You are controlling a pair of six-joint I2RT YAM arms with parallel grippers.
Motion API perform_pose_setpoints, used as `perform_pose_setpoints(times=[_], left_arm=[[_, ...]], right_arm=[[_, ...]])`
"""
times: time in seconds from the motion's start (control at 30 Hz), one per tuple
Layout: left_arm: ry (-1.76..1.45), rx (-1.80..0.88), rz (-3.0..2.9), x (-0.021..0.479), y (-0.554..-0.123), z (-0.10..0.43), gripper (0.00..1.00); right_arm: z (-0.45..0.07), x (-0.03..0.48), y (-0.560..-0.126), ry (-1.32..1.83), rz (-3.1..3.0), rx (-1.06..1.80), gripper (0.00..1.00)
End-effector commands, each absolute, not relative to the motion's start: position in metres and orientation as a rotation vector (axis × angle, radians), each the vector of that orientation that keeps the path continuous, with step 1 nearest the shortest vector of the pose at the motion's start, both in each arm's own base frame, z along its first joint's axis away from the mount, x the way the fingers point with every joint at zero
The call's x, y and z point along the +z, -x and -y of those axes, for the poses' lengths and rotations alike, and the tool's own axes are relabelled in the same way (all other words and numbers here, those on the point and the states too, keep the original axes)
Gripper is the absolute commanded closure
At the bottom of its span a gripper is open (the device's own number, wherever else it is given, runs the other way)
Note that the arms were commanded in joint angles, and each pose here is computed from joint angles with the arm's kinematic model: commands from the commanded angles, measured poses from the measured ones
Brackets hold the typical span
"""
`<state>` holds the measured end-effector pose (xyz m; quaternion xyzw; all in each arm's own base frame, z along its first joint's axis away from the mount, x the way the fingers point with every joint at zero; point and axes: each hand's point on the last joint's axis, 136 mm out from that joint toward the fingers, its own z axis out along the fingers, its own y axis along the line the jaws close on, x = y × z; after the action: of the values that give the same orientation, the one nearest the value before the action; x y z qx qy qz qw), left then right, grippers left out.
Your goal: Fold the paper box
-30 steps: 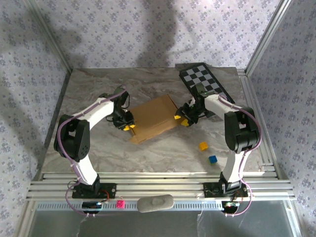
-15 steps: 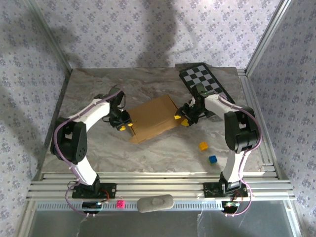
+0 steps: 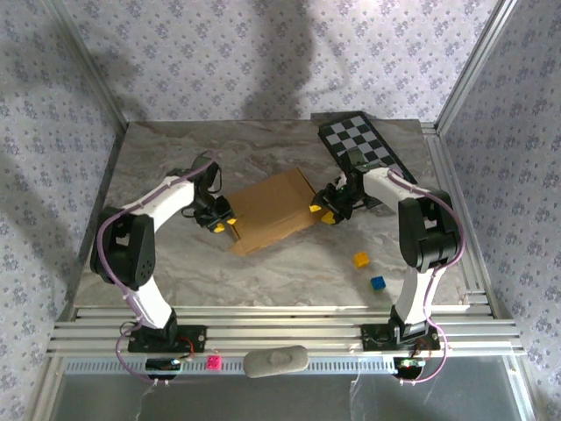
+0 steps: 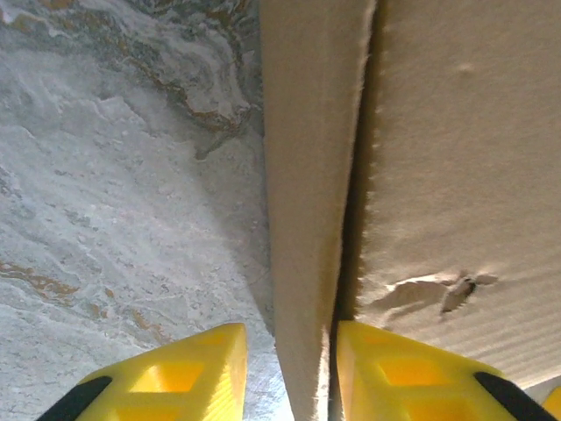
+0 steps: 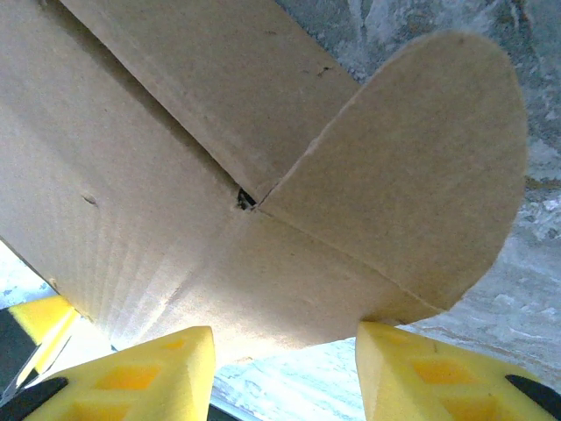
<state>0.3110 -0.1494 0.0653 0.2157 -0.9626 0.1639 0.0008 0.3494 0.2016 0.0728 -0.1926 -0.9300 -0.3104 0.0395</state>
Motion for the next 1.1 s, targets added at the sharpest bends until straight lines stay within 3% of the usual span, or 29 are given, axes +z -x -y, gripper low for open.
perform_pose_setpoints(times=[0.0, 0.13, 0.4, 0.43, 0.53, 0.57, 0.87, 1.07], left_arm=[[-0.685, 0.481, 2.978, 0.053, -0.298, 0.148, 0.71], [-0.694, 0.442, 2.977, 0.046, -0.292, 0.142, 0.74], [-0.697, 0.409, 2.960, 0.027, -0.294, 0.144, 0.71], [-0.700, 0.406, 2.962, 0.027, -0.295, 0.145, 0.74], [-0.716, 0.412, 2.946, 0.025, -0.298, 0.147, 1.00], [-0.719, 0.418, 2.935, 0.026, -0.299, 0.149, 1.00], [-0.757, 0.624, 2.767, 0.074, -0.303, 0.165, 1.00], [-0.726, 0.843, 2.562, 0.104, -0.300, 0.188, 1.00]], right_arm=[[-0.199, 0.072, -0.353, 0.608, 2.850, -0.931, 0.53], [-0.200, 0.073, -0.355, 0.604, 2.851, -0.935, 0.53], [-0.200, 0.074, -0.354, 0.603, 2.849, -0.939, 0.53], [-0.200, 0.074, -0.353, 0.604, 2.850, -0.938, 0.53], [-0.199, 0.081, -0.355, 0.601, 2.868, -0.960, 0.53], [-0.200, 0.085, -0.357, 0.591, 2.882, -0.975, 0.52], [-0.175, 0.173, -0.388, 0.357, 3.250, -1.136, 0.32], [-0.151, 0.193, -0.406, 0.532, 3.158, -1.394, 0.23]])
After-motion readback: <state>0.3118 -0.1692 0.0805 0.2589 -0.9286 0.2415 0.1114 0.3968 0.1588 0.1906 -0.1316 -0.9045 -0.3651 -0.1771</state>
